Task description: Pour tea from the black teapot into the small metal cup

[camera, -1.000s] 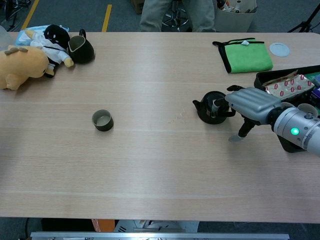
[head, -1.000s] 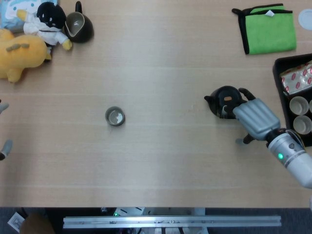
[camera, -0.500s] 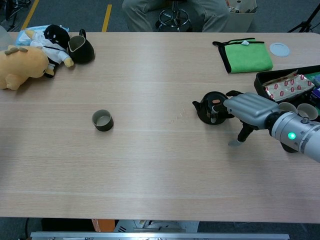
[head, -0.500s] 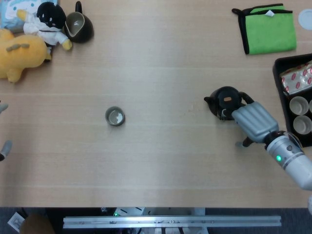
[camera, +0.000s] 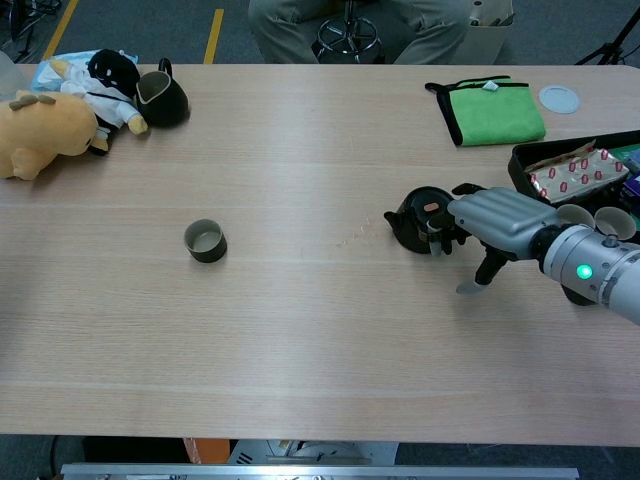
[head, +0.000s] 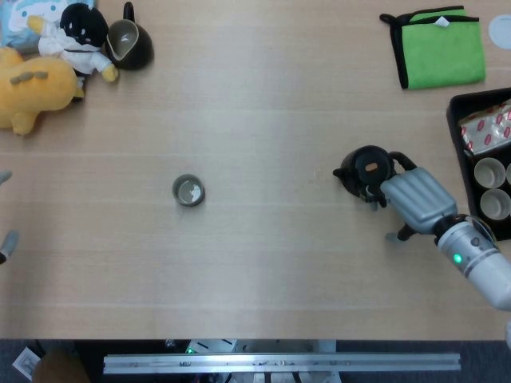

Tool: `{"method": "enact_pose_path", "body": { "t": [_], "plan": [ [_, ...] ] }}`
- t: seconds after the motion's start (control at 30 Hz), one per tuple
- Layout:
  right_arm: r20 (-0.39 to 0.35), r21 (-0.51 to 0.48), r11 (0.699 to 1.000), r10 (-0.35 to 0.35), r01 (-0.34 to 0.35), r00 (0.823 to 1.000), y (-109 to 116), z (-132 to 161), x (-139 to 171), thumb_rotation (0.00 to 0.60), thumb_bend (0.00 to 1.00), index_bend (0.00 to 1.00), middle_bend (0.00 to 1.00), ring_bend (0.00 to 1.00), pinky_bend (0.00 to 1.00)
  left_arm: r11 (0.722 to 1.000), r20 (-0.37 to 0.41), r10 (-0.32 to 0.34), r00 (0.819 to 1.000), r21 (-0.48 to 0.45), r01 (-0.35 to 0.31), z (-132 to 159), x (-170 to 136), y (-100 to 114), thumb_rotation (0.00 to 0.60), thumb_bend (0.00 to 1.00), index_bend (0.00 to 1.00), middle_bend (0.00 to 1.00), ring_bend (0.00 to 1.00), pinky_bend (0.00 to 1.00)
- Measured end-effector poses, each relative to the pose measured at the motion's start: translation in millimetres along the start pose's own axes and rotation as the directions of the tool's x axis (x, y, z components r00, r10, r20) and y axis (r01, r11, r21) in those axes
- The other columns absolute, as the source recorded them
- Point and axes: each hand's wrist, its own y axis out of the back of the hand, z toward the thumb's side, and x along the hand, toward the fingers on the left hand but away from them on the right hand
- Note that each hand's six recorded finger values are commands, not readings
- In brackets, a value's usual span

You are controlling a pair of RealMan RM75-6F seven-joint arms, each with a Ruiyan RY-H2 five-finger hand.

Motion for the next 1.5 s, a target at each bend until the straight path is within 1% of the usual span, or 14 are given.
{"method": "enact_pose_path", "body": {
  "t": [0.33, 0.4, 0.63, 0.77, 1.07, 1.5],
  "plan": [
    [-0.001, -0.024, 1.0, -0.007, 0.007, 1.0, 6, 1, -7, 0.6, 0.0, 0.71, 0.72, 0.67, 0.04, 1.0, -0.008, 0.0, 1.0, 0.002, 0.0, -2, 0, 0, 0.6, 0.29, 0.16, 0.14, 0.11, 0.08],
    [0.001, -0.031, 0.999, -0.007, 0.007, 1.0, 7, 1, -10, 0.6, 0.0, 0.75, 0.76, 0.7, 0.04, 1.0, -0.01, 0.0, 1.0, 0.003, 0.0, -3, -1, 0, 0.6, 0.29, 0.16, 0.14, 0.11, 0.08],
    [0.005, -0.046, 0.999, -0.017, 0.017, 1.0, 13, 3, -20, 0.6, 0.0, 0.84, 0.85, 0.78, 0.05, 1.0, -0.018, -0.002, 1.0, 0.005, 0.002, -6, -1, 0, 0.6, 0.29, 0.16, 0.14, 0.11, 0.08],
    [0.012, -0.062, 0.998, -0.023, 0.024, 1.0, 15, 1, -24, 0.6, 0.0, 0.91, 0.89, 0.81, 0.07, 1.0, -0.019, -0.002, 1.0, 0.007, 0.002, -7, -1, 1, 0.6, 0.29, 0.16, 0.14, 0.11, 0.08],
    [0.032, -0.1, 0.993, -0.054, 0.057, 0.998, 25, -9, -27, 0.6, 0.0, 0.92, 0.91, 0.82, 0.08, 1.0, -0.018, -0.009, 1.0, 0.008, 0.01, -5, -1, -1, 0.6, 0.29, 0.16, 0.14, 0.11, 0.08],
    [0.066, -0.145, 0.985, -0.085, 0.094, 0.994, 41, -33, -20, 0.6, 0.0, 0.92, 0.91, 0.82, 0.08, 1.0, -0.004, -0.015, 1.0, 0.012, 0.015, 3, 1, -1, 0.6, 0.29, 0.16, 0.14, 0.11, 0.08]
  ]
}}
